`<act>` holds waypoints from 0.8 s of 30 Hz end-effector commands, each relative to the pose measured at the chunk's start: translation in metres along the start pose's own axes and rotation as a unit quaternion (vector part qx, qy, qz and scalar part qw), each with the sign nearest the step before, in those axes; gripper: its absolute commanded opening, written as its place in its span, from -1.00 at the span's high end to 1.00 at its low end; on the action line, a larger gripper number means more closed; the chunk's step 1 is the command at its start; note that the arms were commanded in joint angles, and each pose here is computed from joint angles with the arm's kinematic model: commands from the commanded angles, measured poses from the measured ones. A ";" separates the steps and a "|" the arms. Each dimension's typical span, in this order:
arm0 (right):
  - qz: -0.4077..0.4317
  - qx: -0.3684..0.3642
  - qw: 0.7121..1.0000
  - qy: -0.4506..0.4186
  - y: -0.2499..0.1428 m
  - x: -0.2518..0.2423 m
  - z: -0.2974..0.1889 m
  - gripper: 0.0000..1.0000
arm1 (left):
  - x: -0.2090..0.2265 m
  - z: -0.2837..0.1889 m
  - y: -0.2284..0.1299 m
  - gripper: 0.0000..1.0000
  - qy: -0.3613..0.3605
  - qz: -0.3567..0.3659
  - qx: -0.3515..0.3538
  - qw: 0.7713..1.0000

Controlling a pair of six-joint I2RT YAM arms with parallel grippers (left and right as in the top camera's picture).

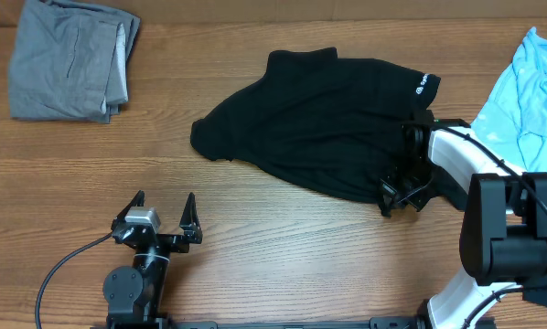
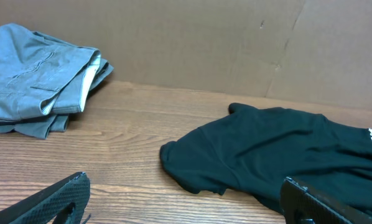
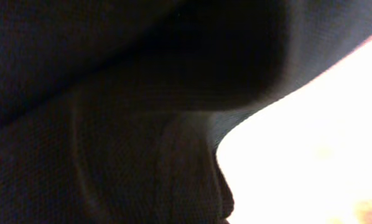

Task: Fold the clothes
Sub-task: 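Lower the black shirt onto the table center with the right gripper, then reach the left gripper to the shirt's left edge and grasp it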

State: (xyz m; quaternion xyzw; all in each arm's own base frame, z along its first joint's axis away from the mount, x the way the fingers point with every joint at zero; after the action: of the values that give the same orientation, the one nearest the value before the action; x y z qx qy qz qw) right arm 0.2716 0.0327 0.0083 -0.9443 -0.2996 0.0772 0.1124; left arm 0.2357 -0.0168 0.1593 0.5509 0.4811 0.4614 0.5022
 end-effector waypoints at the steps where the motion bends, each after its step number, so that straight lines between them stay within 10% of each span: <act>1: -0.001 0.008 0.999 0.037 0.002 0.017 0.000 0.92 | 0.002 0.000 -0.001 -0.99 0.006 0.012 0.000 1.000; 24: 0.000 0.013 0.999 0.037 -0.001 0.016 0.000 0.92 | -0.021 -0.008 0.066 -0.99 -0.070 -0.018 -0.103 0.992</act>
State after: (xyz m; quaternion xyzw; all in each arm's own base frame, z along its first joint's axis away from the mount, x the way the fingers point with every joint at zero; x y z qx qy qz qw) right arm 0.2777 0.0416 0.0091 -0.9441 -0.2940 0.0557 0.1386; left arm 0.2315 -0.0344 0.2083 0.5183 0.4069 0.4752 0.5831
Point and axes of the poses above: each gripper's point midway between its finger pads, its own z axis out along the fingers, its own x axis along the line the jaws close on, y = z × x, the point moved 1 cm from there along -z, back along the fingers, and after that the axes turned 12 degrees about z, right-handed, at the moved point
